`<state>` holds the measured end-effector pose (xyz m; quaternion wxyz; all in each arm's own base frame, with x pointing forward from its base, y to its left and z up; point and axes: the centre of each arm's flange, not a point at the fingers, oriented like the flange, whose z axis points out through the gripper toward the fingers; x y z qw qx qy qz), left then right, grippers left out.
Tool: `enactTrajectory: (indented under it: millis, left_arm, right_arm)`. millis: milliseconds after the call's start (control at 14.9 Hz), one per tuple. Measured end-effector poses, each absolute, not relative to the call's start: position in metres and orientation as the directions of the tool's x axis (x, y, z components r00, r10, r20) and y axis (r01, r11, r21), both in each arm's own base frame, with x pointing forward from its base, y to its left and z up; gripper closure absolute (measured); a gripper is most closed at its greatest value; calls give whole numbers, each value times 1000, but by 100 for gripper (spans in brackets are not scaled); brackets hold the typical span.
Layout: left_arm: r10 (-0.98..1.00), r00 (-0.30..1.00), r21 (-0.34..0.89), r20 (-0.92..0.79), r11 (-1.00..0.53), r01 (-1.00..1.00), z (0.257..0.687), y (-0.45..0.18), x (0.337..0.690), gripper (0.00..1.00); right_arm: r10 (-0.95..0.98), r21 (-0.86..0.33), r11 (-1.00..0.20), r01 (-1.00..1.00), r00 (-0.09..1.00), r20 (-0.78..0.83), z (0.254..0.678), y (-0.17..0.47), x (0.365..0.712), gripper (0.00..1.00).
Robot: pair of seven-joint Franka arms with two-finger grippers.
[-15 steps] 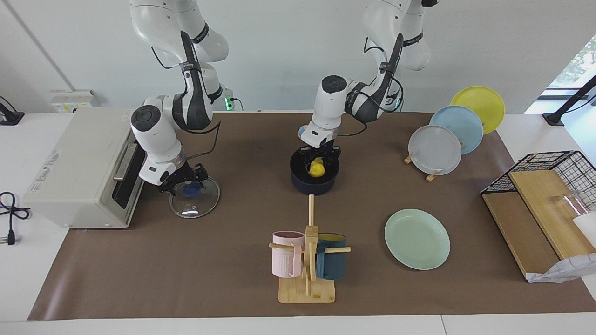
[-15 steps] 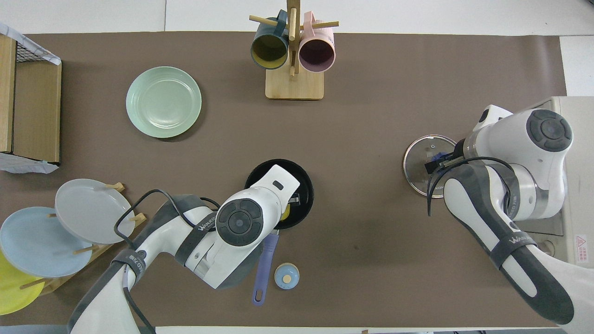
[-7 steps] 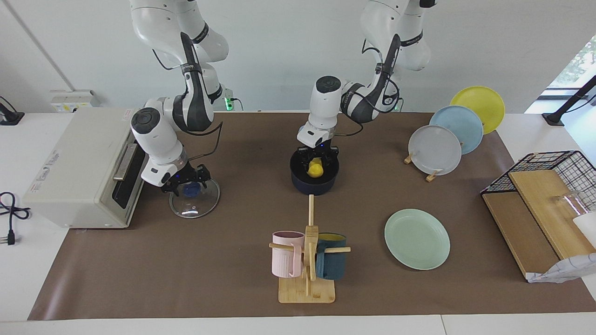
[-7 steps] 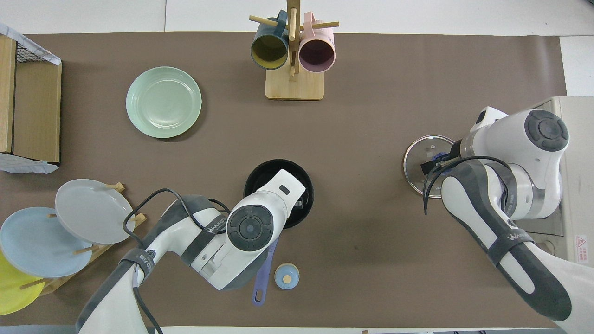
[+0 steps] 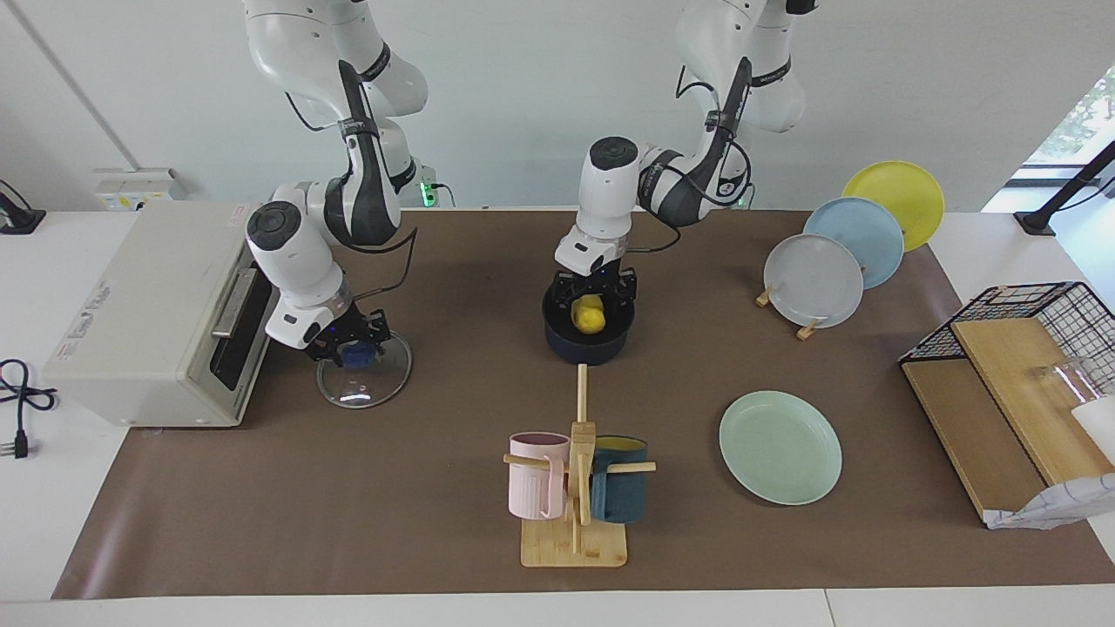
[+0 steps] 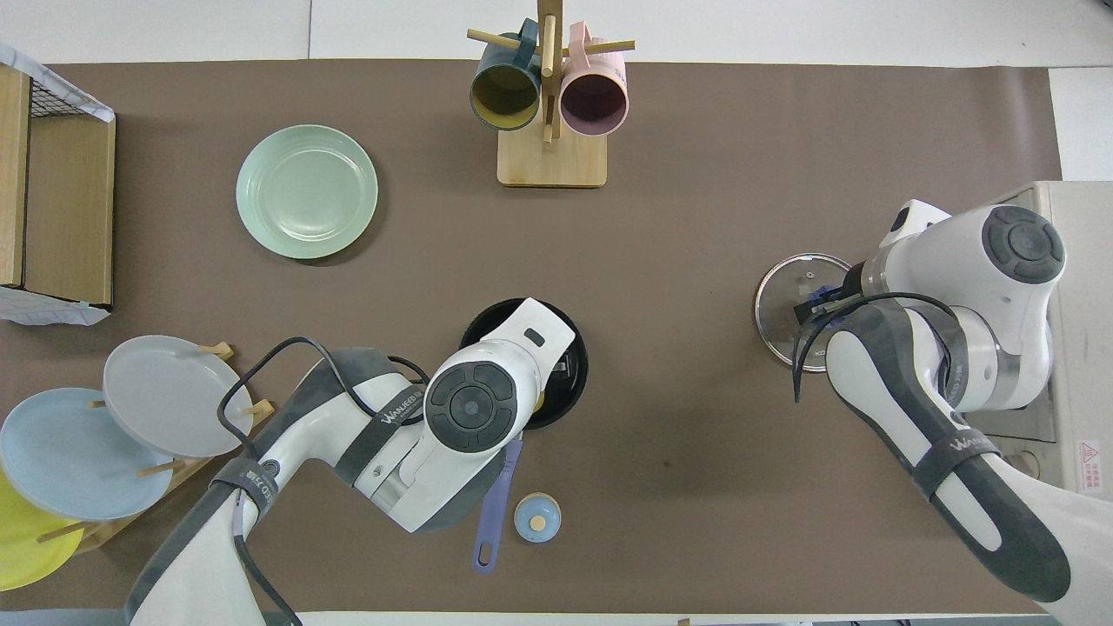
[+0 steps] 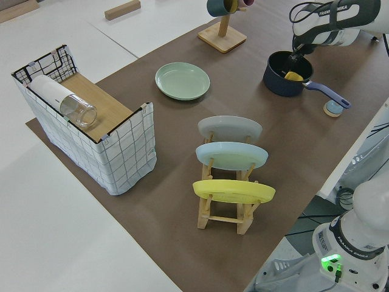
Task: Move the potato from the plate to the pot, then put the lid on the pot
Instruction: 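Withdraw the left gripper while the right gripper lifts the glass lid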
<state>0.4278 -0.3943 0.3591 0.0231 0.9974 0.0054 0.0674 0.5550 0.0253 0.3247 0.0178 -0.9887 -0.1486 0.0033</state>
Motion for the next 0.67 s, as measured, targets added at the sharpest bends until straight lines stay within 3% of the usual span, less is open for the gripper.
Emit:
enactTrajectory:
  millis: [336, 673]
  left_arm:
    - [57, 994, 23, 95, -998, 55, 434, -371, 461, 0]
    - [58, 998, 49, 40, -997, 56, 527, -304, 500, 0]
  right_arm:
    - [306, -48, -951, 304, 951, -36, 334, 32, 558, 34]
    - [275, -54, -961, 271, 957, -91, 424, 105, 586, 34]
